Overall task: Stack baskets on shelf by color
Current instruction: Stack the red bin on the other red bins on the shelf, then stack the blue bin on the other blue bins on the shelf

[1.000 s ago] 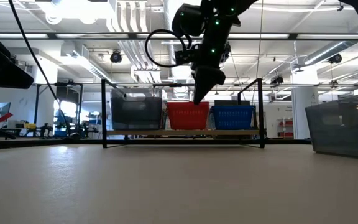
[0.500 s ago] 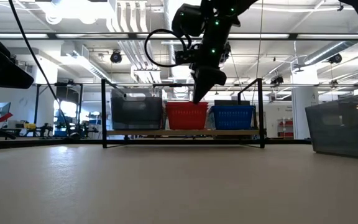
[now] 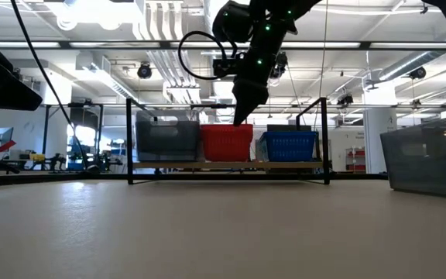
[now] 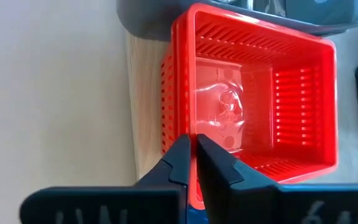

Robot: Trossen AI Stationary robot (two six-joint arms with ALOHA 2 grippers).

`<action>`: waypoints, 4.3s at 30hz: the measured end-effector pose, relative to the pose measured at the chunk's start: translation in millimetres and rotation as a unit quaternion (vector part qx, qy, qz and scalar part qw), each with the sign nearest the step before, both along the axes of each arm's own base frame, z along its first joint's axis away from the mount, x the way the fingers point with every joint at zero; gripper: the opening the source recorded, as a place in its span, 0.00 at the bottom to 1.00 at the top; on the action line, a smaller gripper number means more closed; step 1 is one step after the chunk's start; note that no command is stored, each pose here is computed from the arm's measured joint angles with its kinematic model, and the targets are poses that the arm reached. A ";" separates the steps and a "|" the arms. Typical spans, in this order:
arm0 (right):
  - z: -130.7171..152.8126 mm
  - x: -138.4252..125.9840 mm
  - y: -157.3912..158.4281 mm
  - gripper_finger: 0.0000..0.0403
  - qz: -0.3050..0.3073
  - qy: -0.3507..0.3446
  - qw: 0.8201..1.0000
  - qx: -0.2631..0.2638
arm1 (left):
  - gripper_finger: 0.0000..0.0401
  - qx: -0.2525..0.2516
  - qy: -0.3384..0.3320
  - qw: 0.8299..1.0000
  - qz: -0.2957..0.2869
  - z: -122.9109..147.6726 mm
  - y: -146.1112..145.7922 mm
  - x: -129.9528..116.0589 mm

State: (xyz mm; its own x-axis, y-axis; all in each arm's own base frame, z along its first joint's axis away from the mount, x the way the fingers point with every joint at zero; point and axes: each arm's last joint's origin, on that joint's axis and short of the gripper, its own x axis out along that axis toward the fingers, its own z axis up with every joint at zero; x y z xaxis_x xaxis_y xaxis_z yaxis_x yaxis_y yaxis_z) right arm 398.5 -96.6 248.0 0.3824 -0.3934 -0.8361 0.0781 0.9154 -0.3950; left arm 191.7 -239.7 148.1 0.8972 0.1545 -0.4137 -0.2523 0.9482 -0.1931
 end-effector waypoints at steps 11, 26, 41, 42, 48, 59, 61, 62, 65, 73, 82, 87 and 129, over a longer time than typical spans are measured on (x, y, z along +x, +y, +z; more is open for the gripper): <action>-1.4 -2.9 0.4 0.23 -0.007 0.015 1.000 0.002 | 0.42 0.000 0.000 1.000 0.000 0.0 0.0 0.0; 28.9 -19.7 29.3 0.29 -0.073 0.066 0.990 0.099 | 0.42 0.000 0.000 1.000 0.000 0.0 -0.1 0.0; 37.1 -83.4 248.7 0.11 0.008 0.172 0.975 0.137 | 0.42 0.000 0.000 1.000 0.000 0.0 0.0 0.0; 37.2 -91.5 263.9 0.10 0.007 0.169 0.976 0.139 | 0.42 0.000 0.000 1.000 0.000 0.0 0.0 0.0; 37.6 -150.5 343.1 0.10 -0.034 0.138 0.976 0.164 | 0.42 0.002 -0.003 1.000 0.003 0.2 0.2 0.1; 13.2 -251.6 431.9 0.25 -0.127 0.104 0.966 0.201 | 0.42 0.021 -0.015 0.999 0.019 0.6 3.2 3.5; 4.3 -259.6 440.8 0.32 -0.117 0.108 0.968 0.194 | 0.42 0.022 -0.014 0.999 0.020 0.5 3.9 4.2; 0.0 -261.8 443.6 0.35 -0.114 0.111 0.969 0.188 | 0.42 0.022 -0.014 0.999 0.022 0.5 4.4 4.8; -13.2 -263.5 449.2 0.43 -0.108 0.131 0.971 0.168 | 0.42 0.022 -0.014 0.999 0.025 0.4 5.6 6.3; -51.4 -263.7 458.5 0.42 -0.071 0.215 0.969 0.104 | 0.42 0.023 -0.016 0.999 0.026 1.0 6.6 8.7; -66.3 -263.0 460.4 0.21 -0.073 0.228 0.968 0.081 | 0.42 0.023 -0.019 0.999 0.023 2.0 5.6 9.4; -58.5 -252.6 463.4 0.04 -0.073 0.218 0.964 0.133 | 0.42 0.028 -0.024 0.999 0.015 4.0 4.0 10.5; 75.4 -22.7 37.3 0.03 -0.052 0.157 0.984 -0.071 | 0.42 0.037 -0.042 0.998 -0.004 9.6 -0.2 13.4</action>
State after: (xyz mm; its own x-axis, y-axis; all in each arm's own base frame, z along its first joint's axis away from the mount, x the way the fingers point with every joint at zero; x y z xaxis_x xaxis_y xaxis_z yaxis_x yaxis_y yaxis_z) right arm 375.8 -59.3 323.5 0.0662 -0.5375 -0.8406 0.0230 0.8431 -0.5373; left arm 205.2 -239.9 157.7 0.9296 0.1745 -0.3247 -0.2307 0.9624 -0.1435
